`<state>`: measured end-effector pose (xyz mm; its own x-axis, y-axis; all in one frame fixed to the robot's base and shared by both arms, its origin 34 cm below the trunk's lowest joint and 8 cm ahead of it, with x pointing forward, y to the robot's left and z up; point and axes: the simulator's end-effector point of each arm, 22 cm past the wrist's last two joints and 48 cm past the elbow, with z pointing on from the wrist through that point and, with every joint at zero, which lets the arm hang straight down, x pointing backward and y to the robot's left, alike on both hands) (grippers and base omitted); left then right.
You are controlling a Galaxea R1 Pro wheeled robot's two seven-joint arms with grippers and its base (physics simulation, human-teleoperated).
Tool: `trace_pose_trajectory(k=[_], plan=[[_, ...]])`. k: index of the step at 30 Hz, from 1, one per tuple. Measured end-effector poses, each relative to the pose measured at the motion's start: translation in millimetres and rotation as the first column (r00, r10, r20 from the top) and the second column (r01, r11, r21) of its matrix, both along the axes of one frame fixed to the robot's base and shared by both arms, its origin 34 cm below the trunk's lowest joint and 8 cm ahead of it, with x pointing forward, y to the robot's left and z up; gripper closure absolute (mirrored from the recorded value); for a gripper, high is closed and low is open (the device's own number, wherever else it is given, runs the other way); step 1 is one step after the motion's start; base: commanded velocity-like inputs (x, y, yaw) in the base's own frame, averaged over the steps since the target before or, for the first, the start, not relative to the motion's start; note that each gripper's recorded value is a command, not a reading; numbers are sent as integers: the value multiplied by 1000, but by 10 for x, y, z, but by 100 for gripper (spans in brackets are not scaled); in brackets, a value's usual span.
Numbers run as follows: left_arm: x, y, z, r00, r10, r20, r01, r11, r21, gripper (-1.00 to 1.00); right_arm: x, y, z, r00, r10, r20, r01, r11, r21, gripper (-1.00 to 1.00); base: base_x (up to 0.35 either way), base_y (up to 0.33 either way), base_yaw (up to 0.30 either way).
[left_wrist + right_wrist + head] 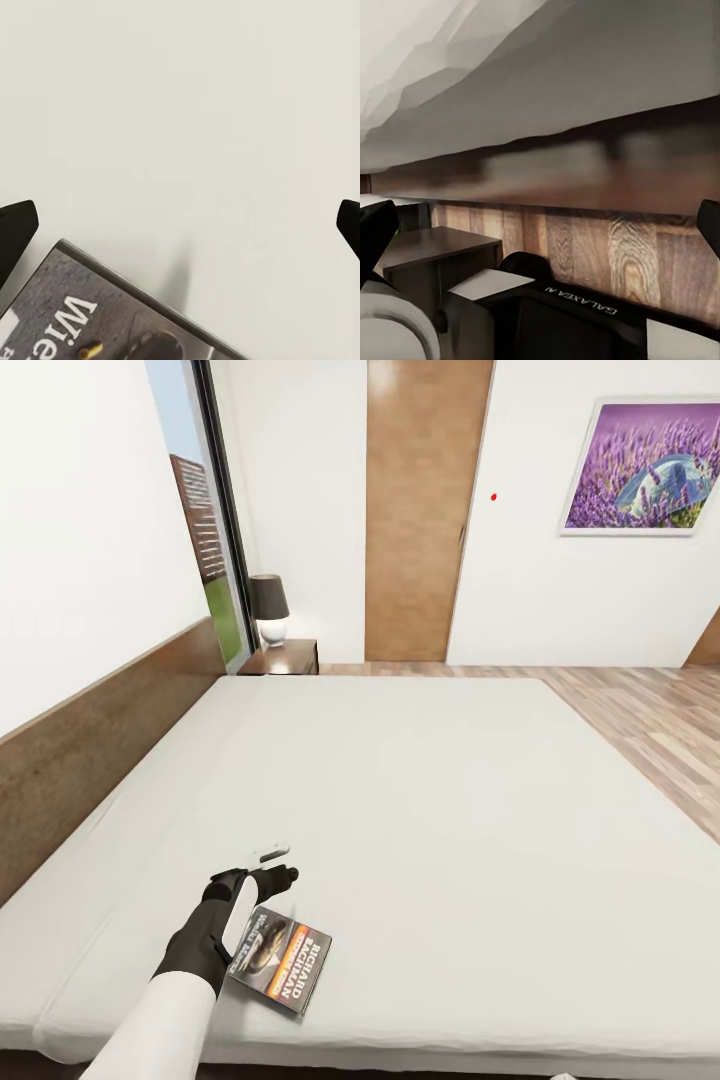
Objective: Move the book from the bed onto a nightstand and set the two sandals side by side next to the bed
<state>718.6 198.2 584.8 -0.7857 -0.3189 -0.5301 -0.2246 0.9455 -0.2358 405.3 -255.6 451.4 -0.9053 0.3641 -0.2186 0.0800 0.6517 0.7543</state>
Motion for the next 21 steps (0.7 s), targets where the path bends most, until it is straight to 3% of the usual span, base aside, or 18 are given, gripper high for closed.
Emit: trace_pose_trajectory(k=[21], plan=[[-5,-2,-38,1000,0,0,0,1000,-2,-100,-5,2,-39,1000,0,0,0,1000,0,-100,0,11,0]])
